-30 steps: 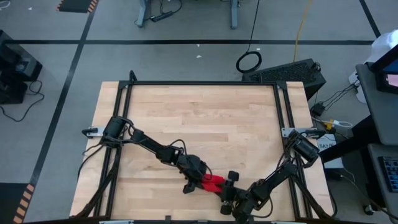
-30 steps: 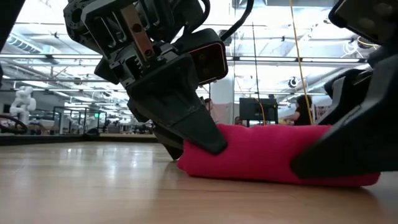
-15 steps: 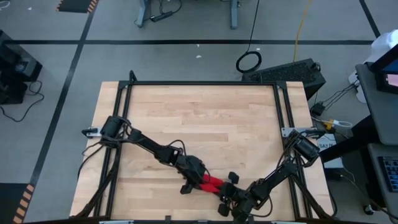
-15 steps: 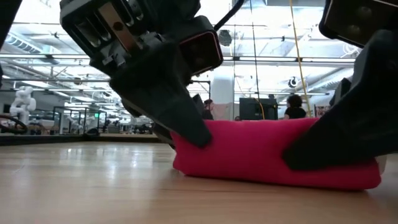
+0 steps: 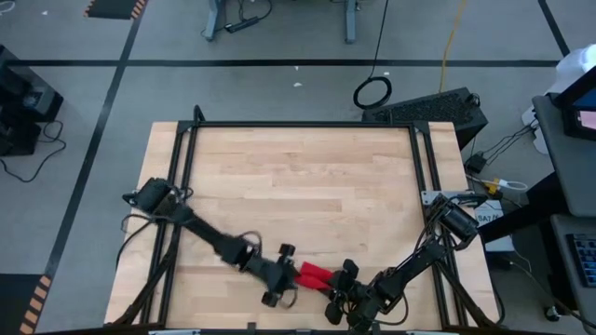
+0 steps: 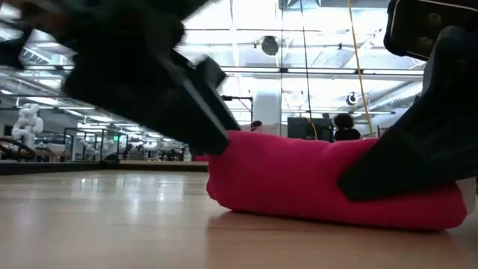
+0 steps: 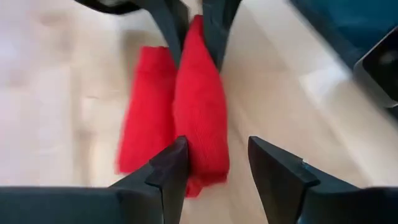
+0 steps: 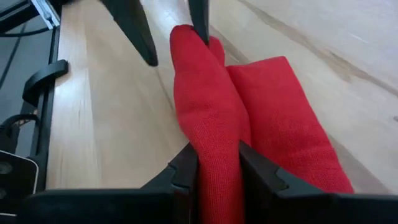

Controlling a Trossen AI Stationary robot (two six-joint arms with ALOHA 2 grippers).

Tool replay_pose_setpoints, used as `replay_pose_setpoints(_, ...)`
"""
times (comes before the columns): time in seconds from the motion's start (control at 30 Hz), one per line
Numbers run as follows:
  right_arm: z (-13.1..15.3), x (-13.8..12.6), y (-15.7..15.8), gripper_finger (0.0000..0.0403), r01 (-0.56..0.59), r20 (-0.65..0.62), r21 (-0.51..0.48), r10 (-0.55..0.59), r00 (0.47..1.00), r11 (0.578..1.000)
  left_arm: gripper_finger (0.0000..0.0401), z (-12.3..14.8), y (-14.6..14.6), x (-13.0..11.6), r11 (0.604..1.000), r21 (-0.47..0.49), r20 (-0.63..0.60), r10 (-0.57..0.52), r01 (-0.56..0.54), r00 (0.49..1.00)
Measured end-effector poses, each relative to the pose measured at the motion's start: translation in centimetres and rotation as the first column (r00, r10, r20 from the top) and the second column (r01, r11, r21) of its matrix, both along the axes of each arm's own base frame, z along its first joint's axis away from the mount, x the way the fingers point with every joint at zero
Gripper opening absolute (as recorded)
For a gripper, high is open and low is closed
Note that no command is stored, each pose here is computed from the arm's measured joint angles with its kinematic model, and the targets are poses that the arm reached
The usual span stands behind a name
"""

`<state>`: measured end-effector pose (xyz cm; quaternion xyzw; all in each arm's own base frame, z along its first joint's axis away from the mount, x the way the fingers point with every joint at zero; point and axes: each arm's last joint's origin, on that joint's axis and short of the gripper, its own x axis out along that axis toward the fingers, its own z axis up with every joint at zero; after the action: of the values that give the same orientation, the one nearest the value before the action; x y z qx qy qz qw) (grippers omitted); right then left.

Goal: Roll napkin
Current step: Roll the red napkin

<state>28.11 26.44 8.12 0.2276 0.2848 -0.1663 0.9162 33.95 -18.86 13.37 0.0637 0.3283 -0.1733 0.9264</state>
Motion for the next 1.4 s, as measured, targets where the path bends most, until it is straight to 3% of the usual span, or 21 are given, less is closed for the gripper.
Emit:
replay_pose_setpoints(0.17,0.1,0.1,0.1,0.0070,0.000,0.015,0.017,0.000,1.000,1.000,0.0171,0.4,-3.4,-2.2,0.962,0.234,0.176,0.100,-0.141,0.979)
replay_pose_setpoints(0.3,0.2,0.2,0.3,0.0070,-0.005,0.033,0.041,0.003,0.999,0.999,0.0171,0.9,-5.7,-3.0,0.955,0.272,0.305,0.033,-0.121,0.952)
replay_pose_setpoints(0.43,0.2,0.2,0.3,0.0070,-0.003,0.034,0.045,0.002,0.999,0.999,0.0171,-1.2,-5.6,-2.7,0.928,0.361,0.271,-0.013,-0.089,0.963)
replay_pose_setpoints(0.7,0.2,0.3,0.3,0.0070,-0.003,0.037,0.049,0.001,0.999,0.999,0.0171,-3.3,-4.2,-1.3,0.923,0.372,0.235,0.003,-0.092,0.972)
replay_pose_setpoints(1.03,0.2,0.3,0.3,0.0070,0.009,0.042,0.070,-0.012,0.999,0.998,0.0171,-3.8,-3.3,-0.6,0.935,0.349,0.211,-0.011,-0.065,0.978)
replay_pose_setpoints(1.2,0.2,0.3,0.4,0.0070,0.008,0.042,0.071,-0.011,0.999,0.997,0.0172,-3.4,-4.0,-0.8,0.926,0.369,0.269,-0.027,-0.077,0.963)
replay_pose_setpoints(1.27,0.2,0.3,0.4,0.0070,0.008,0.042,0.072,-0.011,0.999,0.997,0.0179,-3.2,-4.2,-0.9,0.916,0.373,0.306,0.027,-0.146,0.952)
replay_pose_setpoints(1.4,0.2,0.3,0.4,0.0070,0.008,0.042,0.072,-0.011,0.999,0.997,0.0212,-3.5,-4.1,-1.0,0.920,0.371,0.272,0.026,-0.129,0.962)
